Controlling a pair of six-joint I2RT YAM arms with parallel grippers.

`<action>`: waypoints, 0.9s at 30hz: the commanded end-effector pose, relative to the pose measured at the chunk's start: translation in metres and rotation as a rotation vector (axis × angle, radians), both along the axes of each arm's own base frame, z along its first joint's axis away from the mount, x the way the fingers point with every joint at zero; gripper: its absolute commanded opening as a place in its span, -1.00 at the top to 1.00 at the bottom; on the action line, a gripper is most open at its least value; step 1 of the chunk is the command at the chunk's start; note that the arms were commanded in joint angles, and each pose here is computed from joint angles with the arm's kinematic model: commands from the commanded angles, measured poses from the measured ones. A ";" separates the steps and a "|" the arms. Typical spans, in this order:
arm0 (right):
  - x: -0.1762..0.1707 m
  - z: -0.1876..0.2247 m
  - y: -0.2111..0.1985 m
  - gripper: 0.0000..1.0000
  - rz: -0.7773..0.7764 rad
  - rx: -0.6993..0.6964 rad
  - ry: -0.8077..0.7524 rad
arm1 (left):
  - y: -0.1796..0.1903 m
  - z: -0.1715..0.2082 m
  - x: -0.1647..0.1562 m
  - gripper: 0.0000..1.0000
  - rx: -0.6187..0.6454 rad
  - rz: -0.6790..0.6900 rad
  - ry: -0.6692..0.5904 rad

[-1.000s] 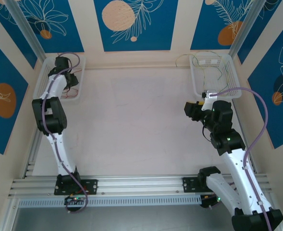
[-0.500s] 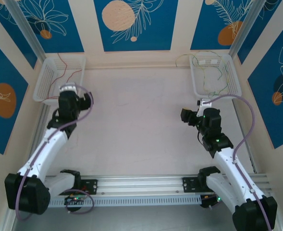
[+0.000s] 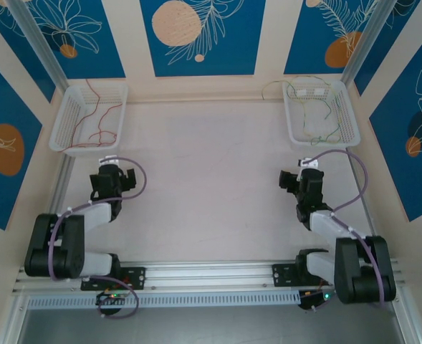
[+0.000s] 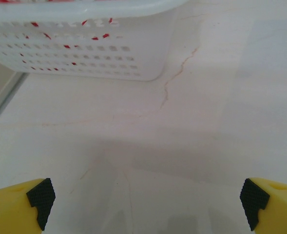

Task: Untangle the cables

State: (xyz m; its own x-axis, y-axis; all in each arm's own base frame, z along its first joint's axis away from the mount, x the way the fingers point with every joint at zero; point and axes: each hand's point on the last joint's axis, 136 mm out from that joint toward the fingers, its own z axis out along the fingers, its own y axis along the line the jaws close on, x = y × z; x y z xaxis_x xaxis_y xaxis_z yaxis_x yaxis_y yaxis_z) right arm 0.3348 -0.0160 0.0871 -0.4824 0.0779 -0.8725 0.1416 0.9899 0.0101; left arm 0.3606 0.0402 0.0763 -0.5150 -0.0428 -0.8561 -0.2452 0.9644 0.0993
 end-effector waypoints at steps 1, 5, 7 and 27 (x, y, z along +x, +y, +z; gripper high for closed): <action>0.029 0.037 0.011 -0.74 0.096 -0.022 -0.189 | -0.013 0.025 0.031 -1.00 -0.082 -0.080 -0.132; 0.042 0.029 0.033 -0.67 0.224 -0.023 -0.125 | -0.027 0.030 0.023 -1.00 -0.081 -0.166 -0.199; 0.039 0.028 0.046 -0.67 0.302 -0.020 -0.125 | -0.035 0.033 0.015 -1.00 -0.078 -0.223 -0.261; 0.060 0.014 0.049 -0.66 0.260 0.076 -0.146 | -0.065 0.012 0.035 -1.00 -0.017 -0.344 -0.152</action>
